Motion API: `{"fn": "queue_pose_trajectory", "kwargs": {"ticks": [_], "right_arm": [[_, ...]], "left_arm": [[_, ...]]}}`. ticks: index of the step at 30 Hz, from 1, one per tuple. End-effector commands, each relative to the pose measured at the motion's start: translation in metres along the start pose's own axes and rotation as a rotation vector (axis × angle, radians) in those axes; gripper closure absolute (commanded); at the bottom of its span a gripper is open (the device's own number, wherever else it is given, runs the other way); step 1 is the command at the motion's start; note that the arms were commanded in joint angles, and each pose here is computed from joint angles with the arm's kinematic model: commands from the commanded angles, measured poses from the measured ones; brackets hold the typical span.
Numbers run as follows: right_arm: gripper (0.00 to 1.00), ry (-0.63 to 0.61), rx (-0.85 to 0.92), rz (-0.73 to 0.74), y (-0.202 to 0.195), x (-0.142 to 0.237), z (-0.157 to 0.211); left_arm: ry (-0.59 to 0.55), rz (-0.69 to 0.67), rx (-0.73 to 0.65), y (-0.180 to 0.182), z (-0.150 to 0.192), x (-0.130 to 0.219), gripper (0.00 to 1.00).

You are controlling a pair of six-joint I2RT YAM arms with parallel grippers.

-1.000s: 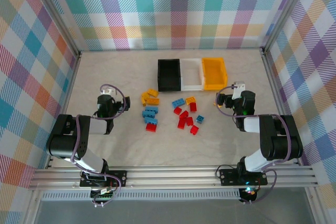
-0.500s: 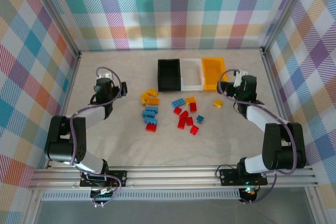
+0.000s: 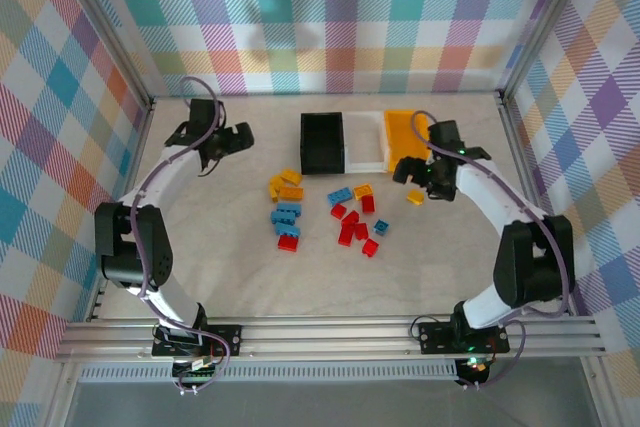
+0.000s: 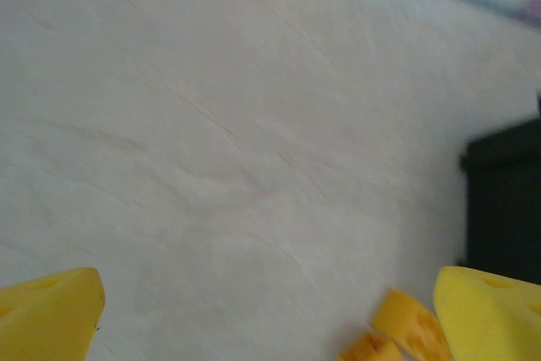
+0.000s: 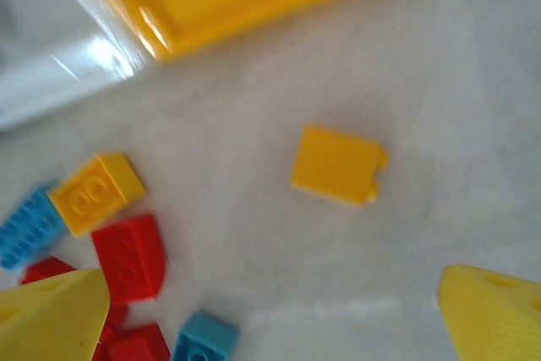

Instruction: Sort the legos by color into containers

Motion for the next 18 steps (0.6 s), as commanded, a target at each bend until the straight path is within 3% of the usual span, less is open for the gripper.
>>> {"fn": "queue_pose_trajectory", "kwargs": {"ticks": [1,9,18], "right_arm": [[0.00,0.160,-0.047,0.172,-0.004,0.000,0.020],[0.13,0.176,-0.112,0.255,-0.007,-0.027,0.014],[0.26,0.145,-0.159,0.249,-0.008,-0.059,-0.004]], "left_arm": [[0.240,0.025,-0.042,-0.013,0.037,0.012,0.00],[0.329,0.051,-0.045,-0.018,0.065,0.016,0.00],[0.364,0.052,-0.057,-0.025,0.071,0.004,0.00]]}}
Point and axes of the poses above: each hand's point on the last joint's axis, 136 mm out from that joint toward the fingers, its own x axis back along the fingers, its own y axis along the line the jaws close on, z = x × y, the point moved 8 cm from there along x, back along the fingers, and after that the axes turned 8 degrees about x, right-handed, at the moved point
